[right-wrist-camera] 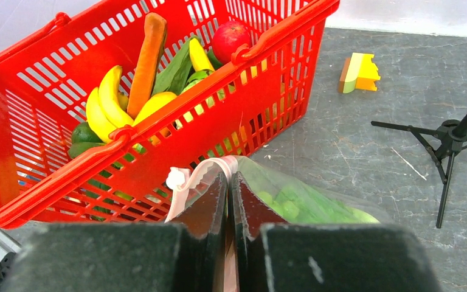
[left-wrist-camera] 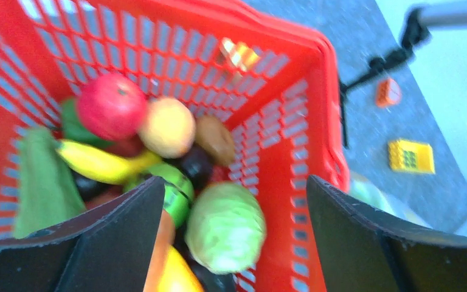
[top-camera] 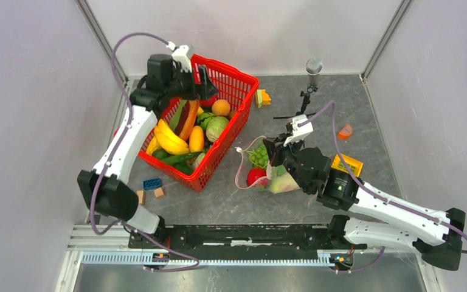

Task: Place the food in the zip-top bag and seal the zipper
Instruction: Pick up the fake fruit from the bin.

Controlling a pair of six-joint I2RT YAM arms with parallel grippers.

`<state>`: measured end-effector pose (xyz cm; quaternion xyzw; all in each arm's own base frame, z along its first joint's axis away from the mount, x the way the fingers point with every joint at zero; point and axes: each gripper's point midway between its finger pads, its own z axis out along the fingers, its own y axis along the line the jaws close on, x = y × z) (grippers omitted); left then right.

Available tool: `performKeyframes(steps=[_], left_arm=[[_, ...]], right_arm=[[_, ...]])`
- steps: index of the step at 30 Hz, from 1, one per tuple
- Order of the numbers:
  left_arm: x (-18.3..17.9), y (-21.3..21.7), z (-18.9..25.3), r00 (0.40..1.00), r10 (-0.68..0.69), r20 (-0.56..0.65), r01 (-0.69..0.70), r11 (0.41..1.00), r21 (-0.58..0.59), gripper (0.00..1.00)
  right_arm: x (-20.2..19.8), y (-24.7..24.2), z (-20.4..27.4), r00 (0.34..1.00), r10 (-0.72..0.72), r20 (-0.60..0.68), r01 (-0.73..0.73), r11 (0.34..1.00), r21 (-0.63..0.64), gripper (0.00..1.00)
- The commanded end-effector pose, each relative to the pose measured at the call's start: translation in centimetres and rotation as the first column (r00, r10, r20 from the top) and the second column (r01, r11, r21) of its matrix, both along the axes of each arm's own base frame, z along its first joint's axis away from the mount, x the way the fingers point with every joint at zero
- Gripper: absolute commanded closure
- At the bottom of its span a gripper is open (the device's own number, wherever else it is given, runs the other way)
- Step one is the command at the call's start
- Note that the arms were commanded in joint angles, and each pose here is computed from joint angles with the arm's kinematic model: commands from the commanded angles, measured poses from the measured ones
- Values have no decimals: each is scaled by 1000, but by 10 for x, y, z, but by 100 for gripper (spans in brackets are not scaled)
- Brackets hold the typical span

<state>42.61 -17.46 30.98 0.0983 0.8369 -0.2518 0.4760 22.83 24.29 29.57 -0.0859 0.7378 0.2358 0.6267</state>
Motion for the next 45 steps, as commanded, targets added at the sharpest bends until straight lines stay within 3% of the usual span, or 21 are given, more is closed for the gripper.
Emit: performKeyframes(steps=[1, 5, 11, 15, 17, 20, 24, 27, 32, 38, 40, 45], left_arm=[[-65, -35, 19, 980, -192, 47, 195, 977, -82, 6], [-58, -30, -32, 973, -206, -106, 208, 978, 15, 4], [0, 19, -125, 947, 42, -319, 16, 984, 178, 3], [46, 63, -142, 923, 204, -327, -161, 975, 154, 5], [61, 66, -137, 933, 199, -301, -168, 978, 125, 6], [59, 52, -120, 948, 109, -299, -89, 993, 80, 7], [27, 20, -95, 962, -55, -267, 40, 997, -64, 5], [6, 10, -88, 968, -89, -235, 79, 996, -52, 2], [-23, 12, -94, 951, -129, -282, 139, 990, 16, 5], [-19, 18, -103, 959, -68, -274, 81, 996, 38, 2], [-5, 30, -126, 952, 66, -298, -34, 993, 110, 5], [4, 34, -156, 943, 189, -275, -124, 964, 236, 0]], right_arm=[[7, 4, 31, 999, -18, 41, 16, 999, 51, 91], [9, 19, 26, 1000, 18, 24, -19, 999, 40, 91], [7, 26, 20, 999, 48, 5, -48, 998, 41, 91], [6, 15, 22, 1000, 19, 17, -20, 998, 53, 91], [5, 10, 24, 1000, 7, 25, -9, 998, 60, 91], [5, 4, 26, 999, -6, 32, 4, 998, 67, 91], [4, 3, 27, 999, 1, 36, -4, 997, 75, 90], [3, 6, 26, 999, 14, 36, -17, 997, 73, 90], [-1, 12, 25, 998, 53, 26, -55, 995, 82, 90], [-4, 7, 28, 998, 53, 30, -56, 993, 104, 90], [-5, 7, 29, 998, 59, 30, -62, 992, 112, 90], [-9, 10, 28, 996, 81, 21, -83, 987, 135, 90]])
